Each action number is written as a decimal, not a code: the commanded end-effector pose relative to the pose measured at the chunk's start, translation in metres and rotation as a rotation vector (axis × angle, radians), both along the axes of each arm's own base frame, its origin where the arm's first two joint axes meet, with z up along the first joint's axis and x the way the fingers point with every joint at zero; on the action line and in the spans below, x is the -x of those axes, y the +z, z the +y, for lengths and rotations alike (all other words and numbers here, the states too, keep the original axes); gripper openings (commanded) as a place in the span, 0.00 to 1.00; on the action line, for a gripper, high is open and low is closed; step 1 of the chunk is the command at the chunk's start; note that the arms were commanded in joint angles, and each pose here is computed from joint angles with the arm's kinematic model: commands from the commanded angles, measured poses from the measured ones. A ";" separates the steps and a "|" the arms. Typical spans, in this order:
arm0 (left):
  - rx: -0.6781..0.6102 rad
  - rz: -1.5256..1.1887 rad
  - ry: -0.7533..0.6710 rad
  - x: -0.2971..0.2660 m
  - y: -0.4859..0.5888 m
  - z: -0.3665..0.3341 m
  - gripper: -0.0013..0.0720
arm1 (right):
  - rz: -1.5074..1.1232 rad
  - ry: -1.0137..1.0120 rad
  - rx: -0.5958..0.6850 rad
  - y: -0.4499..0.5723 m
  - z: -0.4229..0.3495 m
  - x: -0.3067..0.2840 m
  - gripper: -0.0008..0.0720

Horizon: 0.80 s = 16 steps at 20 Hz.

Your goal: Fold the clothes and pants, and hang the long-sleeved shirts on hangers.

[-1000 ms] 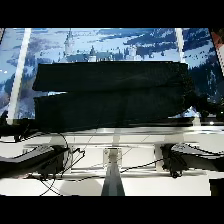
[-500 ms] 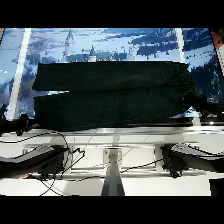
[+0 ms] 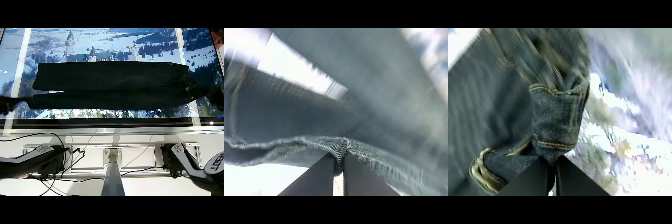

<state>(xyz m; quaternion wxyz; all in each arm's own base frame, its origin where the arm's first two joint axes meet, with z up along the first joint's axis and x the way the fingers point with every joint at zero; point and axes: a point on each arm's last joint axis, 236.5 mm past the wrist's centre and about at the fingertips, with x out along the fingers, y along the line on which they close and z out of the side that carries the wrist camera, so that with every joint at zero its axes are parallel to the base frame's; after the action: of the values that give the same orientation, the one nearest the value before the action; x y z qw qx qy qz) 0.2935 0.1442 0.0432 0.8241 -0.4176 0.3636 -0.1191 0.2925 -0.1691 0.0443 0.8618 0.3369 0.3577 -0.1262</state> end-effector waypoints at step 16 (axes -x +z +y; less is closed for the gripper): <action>-0.361 -0.013 0.340 -0.198 -0.027 0.017 0.05 | -0.229 -0.304 -0.032 0.003 0.006 -0.132 0.04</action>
<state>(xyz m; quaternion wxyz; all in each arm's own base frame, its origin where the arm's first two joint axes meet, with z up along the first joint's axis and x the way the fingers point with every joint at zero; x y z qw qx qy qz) 0.4590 0.1703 0.0319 0.8873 -0.3565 0.2839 0.0709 0.3976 -0.1537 0.0732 0.8770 0.3867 0.2255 -0.1748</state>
